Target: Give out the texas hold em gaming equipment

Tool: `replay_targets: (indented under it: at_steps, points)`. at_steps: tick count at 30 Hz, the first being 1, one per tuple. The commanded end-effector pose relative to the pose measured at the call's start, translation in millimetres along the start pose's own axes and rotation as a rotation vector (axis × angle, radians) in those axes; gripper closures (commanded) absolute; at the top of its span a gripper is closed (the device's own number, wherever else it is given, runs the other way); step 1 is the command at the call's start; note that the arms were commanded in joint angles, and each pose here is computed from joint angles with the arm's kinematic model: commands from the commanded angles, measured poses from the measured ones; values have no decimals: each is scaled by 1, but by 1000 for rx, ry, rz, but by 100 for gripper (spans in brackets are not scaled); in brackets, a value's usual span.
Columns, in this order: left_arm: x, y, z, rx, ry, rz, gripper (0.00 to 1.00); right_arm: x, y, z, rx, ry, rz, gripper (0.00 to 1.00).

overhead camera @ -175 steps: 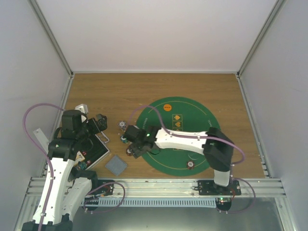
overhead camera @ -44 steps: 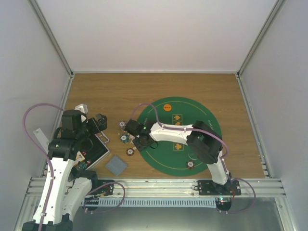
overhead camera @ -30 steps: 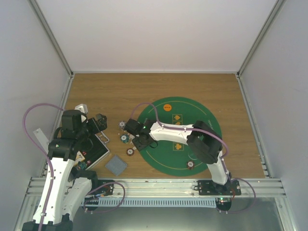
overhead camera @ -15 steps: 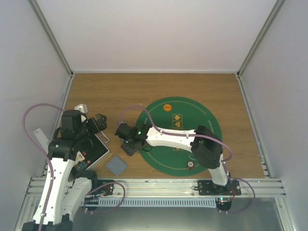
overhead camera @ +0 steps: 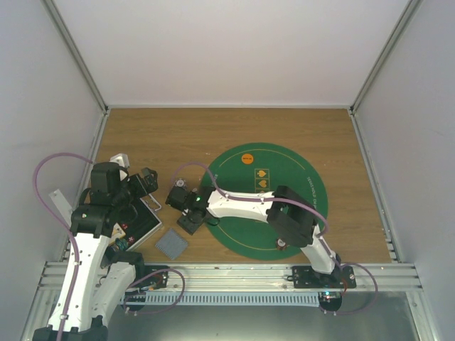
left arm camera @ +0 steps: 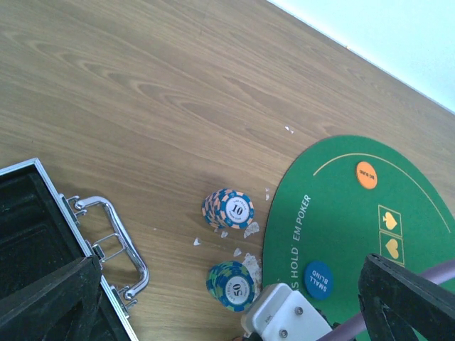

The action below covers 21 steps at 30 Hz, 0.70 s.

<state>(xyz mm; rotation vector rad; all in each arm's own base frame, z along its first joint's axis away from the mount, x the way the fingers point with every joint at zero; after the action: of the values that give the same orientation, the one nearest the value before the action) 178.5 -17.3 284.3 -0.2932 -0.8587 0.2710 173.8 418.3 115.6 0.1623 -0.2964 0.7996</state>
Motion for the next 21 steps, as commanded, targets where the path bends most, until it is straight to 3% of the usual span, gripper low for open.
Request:
replay_targets:
  at_steps: [1,21]
  points:
    - [8,-2,5,-15,-52,4,1,1,9,-6,11,18,44,33]
    - [7,-3,4,-20,-45,0,1,-9,11,-24,4,83,43,35]
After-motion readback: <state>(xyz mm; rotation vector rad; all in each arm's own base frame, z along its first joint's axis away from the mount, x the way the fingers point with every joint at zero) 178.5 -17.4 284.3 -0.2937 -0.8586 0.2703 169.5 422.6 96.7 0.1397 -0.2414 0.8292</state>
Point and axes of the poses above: each gripper's point midway between its finger pads, its own z axis back along the fingers, its own y axis along the line the jaws close on, x = y × z, the point moved 8 cm from there along z, back along the fingers, and after that the axes turned 6 degrees about -z, right-handed, at the moved point
